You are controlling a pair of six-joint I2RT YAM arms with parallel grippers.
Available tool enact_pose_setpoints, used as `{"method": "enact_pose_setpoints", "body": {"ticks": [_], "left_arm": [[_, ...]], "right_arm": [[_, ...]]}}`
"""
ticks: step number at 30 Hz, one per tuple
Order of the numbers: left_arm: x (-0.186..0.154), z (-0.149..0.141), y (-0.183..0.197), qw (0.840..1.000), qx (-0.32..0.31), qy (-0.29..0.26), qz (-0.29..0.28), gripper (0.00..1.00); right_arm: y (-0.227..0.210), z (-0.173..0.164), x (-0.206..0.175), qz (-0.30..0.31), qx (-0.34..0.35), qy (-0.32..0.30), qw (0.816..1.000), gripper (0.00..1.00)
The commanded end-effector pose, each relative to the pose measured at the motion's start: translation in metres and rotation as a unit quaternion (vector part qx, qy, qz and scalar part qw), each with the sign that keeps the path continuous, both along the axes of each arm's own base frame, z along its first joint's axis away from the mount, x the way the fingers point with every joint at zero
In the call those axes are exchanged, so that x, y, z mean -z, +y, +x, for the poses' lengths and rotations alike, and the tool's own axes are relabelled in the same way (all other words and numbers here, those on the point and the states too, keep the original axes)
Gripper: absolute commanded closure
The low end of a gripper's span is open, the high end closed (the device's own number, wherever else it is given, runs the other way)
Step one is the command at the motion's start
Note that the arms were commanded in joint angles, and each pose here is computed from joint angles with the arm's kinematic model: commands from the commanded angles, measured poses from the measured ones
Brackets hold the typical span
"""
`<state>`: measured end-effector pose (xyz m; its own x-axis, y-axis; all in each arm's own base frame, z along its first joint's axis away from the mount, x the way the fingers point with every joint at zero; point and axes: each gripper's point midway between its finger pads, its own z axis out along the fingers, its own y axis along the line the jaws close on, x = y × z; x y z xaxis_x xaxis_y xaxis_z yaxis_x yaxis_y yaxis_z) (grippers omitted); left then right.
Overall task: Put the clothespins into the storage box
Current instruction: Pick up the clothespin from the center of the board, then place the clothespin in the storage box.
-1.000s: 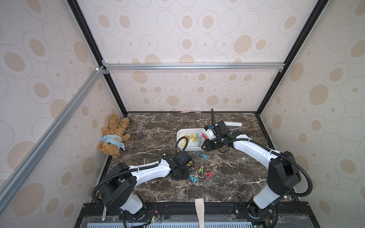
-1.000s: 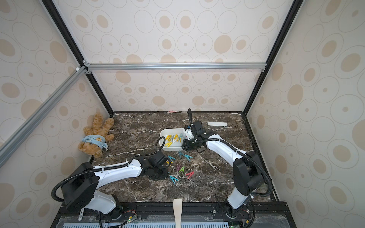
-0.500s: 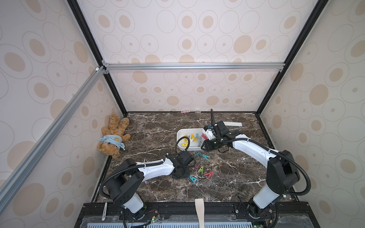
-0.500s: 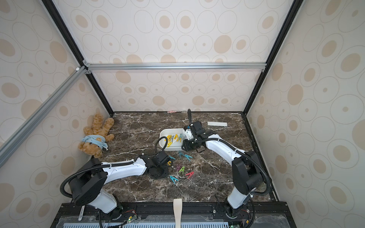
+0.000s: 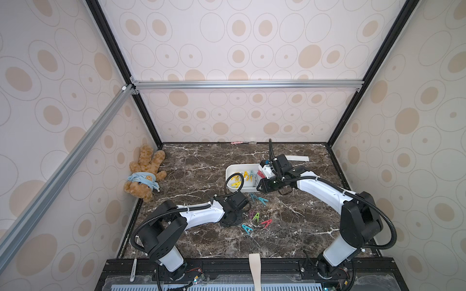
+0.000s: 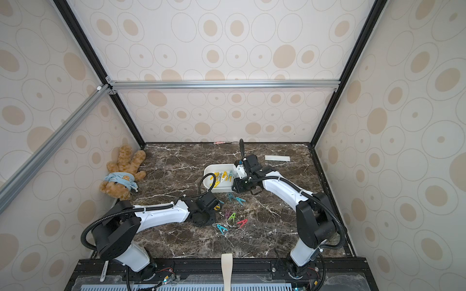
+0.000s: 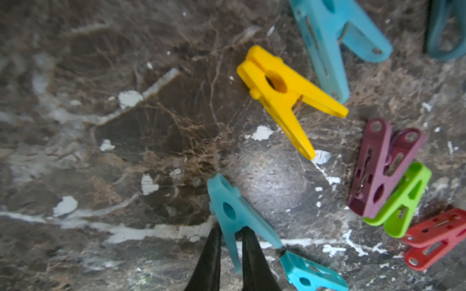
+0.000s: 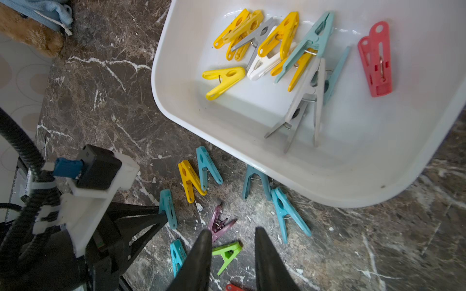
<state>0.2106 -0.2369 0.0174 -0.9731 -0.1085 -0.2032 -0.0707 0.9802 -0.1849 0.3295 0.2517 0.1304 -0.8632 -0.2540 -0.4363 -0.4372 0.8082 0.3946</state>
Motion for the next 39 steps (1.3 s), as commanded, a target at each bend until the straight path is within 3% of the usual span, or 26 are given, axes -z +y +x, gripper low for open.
{"method": "enact_pose_setpoints", "body": {"ticks": [1, 11, 20, 30, 35, 39], "left_arm": [[0.000, -0.002, 0.006, 0.999, 0.016, 0.003, 0.031, 0.87], [-0.013, -0.005, 0.015, 0.998, 0.042, -0.011, 0.039, 0.98], [-0.066, 0.010, 0.008, 0.990, 0.123, -0.056, 0.034, 0.99], [-0.127, 0.107, -0.022, 0.975, 0.167, -0.143, -0.040, 0.98], [-0.132, 0.173, -0.026, 0.970, 0.165, -0.172, -0.040, 0.98], [-0.117, 0.209, -0.026, 0.971, 0.167, -0.172, -0.018, 0.98]], "right_arm": [[0.004, 0.002, -0.003, -0.001, -0.009, -0.003, 1.000, 0.68], [0.007, 0.003, -0.012, 0.010, -0.003, 0.001, 1.000, 0.69], [-0.006, -0.010, -0.022, 0.016, 0.034, -0.003, 0.999, 0.71], [-0.045, -0.035, -0.033, -0.036, 0.097, -0.027, 0.994, 0.70], [-0.059, -0.047, -0.038, -0.055, 0.111, -0.029, 0.992, 0.70], [-0.069, -0.057, -0.039, -0.056, 0.128, -0.036, 0.989, 0.70]]}}
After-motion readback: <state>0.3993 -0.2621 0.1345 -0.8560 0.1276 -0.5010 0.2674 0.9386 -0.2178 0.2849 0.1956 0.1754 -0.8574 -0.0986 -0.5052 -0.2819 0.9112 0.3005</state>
